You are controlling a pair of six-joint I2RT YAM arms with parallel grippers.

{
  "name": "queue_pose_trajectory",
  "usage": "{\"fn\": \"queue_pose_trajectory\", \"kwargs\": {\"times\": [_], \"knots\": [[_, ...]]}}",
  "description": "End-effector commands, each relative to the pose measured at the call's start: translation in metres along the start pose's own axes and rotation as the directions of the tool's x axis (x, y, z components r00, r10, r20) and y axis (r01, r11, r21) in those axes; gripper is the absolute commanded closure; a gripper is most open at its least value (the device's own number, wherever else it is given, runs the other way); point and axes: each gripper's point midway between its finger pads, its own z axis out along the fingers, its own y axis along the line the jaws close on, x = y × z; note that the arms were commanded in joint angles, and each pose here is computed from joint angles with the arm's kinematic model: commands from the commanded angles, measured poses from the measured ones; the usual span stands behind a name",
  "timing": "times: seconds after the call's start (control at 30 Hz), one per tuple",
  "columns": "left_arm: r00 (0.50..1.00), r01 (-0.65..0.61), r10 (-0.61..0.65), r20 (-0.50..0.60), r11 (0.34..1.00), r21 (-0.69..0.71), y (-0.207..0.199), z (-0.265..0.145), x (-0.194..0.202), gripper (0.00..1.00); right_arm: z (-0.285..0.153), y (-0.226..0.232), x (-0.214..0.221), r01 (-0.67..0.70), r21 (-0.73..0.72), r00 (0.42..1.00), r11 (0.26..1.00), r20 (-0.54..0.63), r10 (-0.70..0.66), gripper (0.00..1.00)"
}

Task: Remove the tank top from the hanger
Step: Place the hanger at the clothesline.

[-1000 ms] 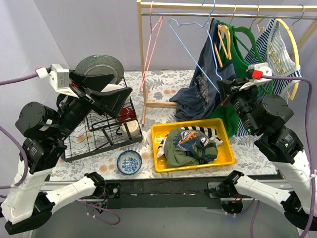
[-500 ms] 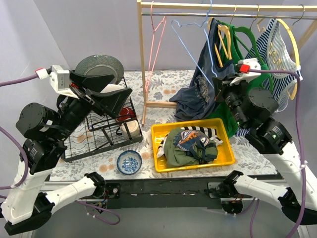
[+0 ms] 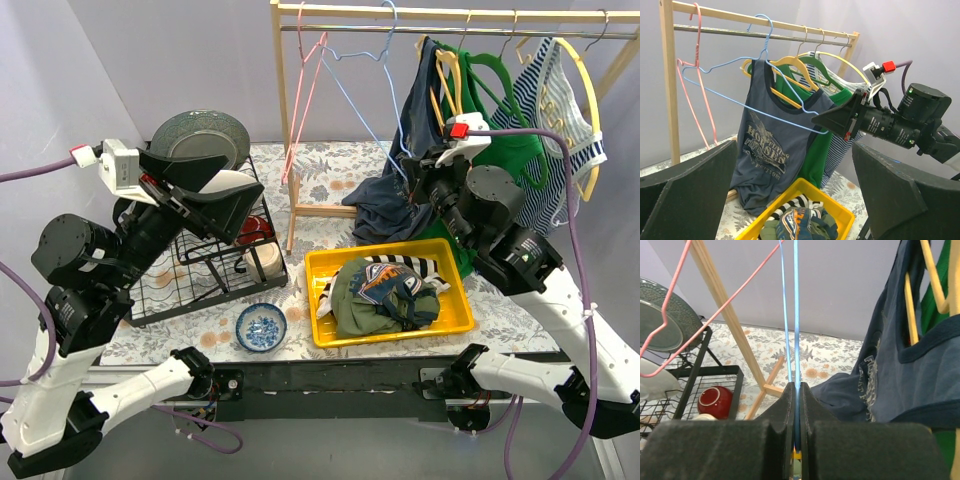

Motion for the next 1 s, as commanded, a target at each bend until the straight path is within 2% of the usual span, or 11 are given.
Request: {"fn": "queue_pose_trajectory", "kwargs": {"times": [0.0,0.03,0.07,0.17,0.27,0.43,0.6,0.8,0.97], "knots": [[1.000,-0.020,0.020,0.014,1.000,-0.015,0.004,0.000,-0.002,0.02,-0.002,0.017,-0.022,-0.052,-0.060,0.997,0.997,0.061,0.056,0.99],[1.000,-0.021,0.022,0.014,1.000,-0.015,0.004,0.000,-0.001,0.02,-0.002,0.020,-0.022,-0.054,-0.070,0.996,0.996,0.064,0.058,0.97],[1.000,-0.021,0.021,0.012,1.000,-0.012,0.003,0.000,-0.001,0.02,-0.002,0.023,-0.021,-0.053,-0.087,0.996,0.995,0.061,0.058,0.84],[1.000,-0.022,0.022,0.010,1.000,-0.015,0.004,0.001,0.001,0.02,-0.003,0.034,-0.021,-0.057,-0.130,0.996,0.990,0.060,0.065,0.66],[1.000,-0.024,0.024,0.007,1.000,-0.018,0.005,0.002,0.002,0.02,-0.007,0.049,-0.021,-0.060,-0.210,0.995,0.976,0.069,0.076,0.57],[1.000,-0.022,0.022,0.007,1.000,-0.018,0.005,0.003,0.003,0.02,-0.013,0.053,-0.025,-0.074,-0.249,0.990,0.966,0.097,0.101,0.53],[1.000,-0.018,0.018,0.008,1.000,-0.015,0.005,0.004,0.003,0.02,-0.011,0.058,-0.020,-0.059,-0.270,0.991,0.961,0.096,0.088,0.52],[1.000,-0.024,0.024,0.006,1.000,-0.019,0.007,0.007,0.005,0.02,-0.009,0.050,-0.023,-0.084,-0.219,0.989,0.972,0.099,0.107,0.49],[0.997,-0.070,0.067,-0.049,0.996,-0.058,0.019,0.027,0.022,0.02,-0.020,0.048,-0.043,-0.129,-0.219,0.983,0.967,0.102,0.154,0.45]]}}
